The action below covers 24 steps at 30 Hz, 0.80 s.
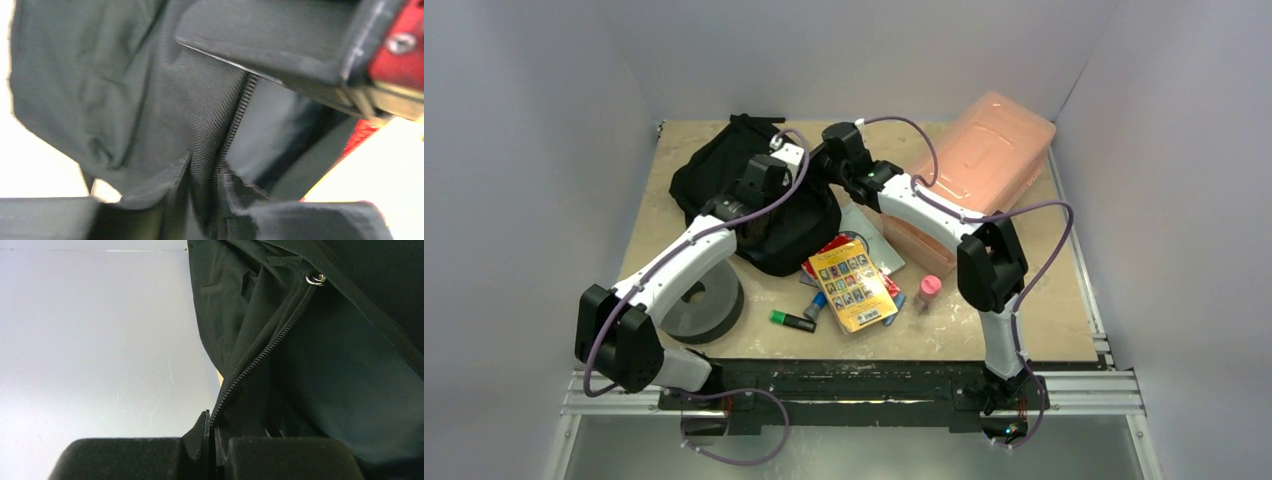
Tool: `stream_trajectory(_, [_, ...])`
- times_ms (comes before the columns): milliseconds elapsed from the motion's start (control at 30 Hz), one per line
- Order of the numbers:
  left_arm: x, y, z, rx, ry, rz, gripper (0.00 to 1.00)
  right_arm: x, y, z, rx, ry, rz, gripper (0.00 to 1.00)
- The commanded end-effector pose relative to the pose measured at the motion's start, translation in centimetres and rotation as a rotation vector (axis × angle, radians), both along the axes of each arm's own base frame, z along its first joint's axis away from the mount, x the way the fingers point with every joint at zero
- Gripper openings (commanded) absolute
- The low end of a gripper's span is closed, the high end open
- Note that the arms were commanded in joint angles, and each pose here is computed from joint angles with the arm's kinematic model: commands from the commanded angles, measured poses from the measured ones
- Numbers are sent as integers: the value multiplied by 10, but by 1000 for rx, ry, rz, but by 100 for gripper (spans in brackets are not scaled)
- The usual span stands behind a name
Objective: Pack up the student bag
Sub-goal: Unzip the student bag at the center of the board, then pick up the book from the center of the board.
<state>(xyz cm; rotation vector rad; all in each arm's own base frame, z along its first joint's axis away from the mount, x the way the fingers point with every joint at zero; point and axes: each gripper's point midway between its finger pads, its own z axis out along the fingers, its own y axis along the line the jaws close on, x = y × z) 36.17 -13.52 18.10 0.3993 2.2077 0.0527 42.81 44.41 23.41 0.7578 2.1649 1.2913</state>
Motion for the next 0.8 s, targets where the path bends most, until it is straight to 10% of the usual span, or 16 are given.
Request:
stream_trajectory(0, [21,32,34,99,-102,193,0,-9,1,62,60,-109,9,8])
stream_trajectory(133, [27,34,58,92,-107,242,0,-12,-20,68,-62,-207,20,57])
stream_trajectory(300, [28,36,69,96,-133,250,0,-36,-59,92,-259,-377,79,91])
stream_trajectory(567, [24,41,70,40,-100,364,0,-143,-101,51,-413,-404,311,95])
stream_trajectory(767, [19,27,70,-40,-59,325,0,-234,-137,-10,-222,-196,299,91])
